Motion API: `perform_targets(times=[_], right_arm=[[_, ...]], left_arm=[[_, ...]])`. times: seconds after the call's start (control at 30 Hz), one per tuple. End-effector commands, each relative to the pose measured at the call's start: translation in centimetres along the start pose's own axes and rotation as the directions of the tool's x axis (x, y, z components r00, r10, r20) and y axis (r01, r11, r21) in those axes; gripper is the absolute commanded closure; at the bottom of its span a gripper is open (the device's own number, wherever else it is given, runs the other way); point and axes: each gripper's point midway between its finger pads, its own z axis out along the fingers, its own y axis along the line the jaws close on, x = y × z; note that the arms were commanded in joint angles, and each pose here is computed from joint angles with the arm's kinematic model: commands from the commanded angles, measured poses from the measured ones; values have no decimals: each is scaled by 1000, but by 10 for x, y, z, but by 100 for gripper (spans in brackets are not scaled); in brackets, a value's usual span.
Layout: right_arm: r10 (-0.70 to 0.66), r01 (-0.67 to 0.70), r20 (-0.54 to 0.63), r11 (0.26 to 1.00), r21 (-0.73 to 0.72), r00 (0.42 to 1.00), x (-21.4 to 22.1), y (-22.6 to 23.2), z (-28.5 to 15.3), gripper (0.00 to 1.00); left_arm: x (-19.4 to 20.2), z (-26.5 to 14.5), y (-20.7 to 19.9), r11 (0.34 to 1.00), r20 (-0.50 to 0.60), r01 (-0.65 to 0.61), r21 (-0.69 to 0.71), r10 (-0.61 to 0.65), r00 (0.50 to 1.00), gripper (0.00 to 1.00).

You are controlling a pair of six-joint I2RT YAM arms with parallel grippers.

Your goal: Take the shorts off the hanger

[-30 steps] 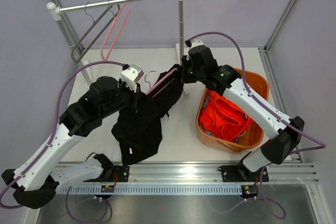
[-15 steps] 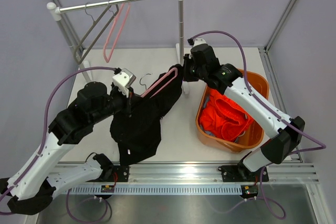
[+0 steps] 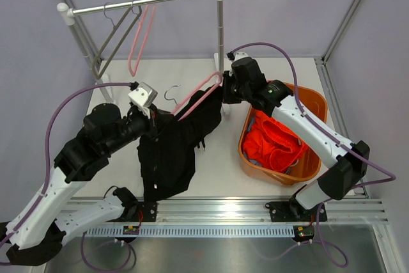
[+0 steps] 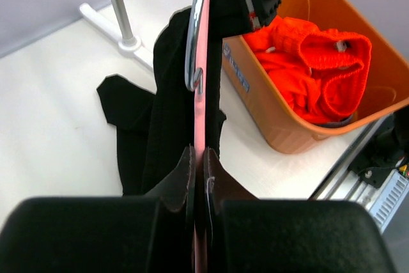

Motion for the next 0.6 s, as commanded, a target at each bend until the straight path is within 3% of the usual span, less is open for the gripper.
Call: perform_targets(times=[0.0, 0.13, 0.37, 0.57], right_arm=[[-18, 17, 76, 1000, 18, 997, -17, -5, -13, 100], [-66, 69, 71, 997, -36, 995, -10, 23, -26, 100], [-207, 216, 64, 949, -230, 976, 13, 101, -64, 100], [-393, 378, 78, 783, -494, 916, 53, 170, -107, 100]], left_arm=[[-37, -7, -2, 999, 164, 40, -2, -39, 986, 100], [-43, -1, 21, 986, 206, 111, -127, -83, 975, 100], [-59, 5, 35, 958, 349, 230, -171, -159, 923, 100], [-62, 13, 49, 935, 391, 266, -235, -160, 906, 100]])
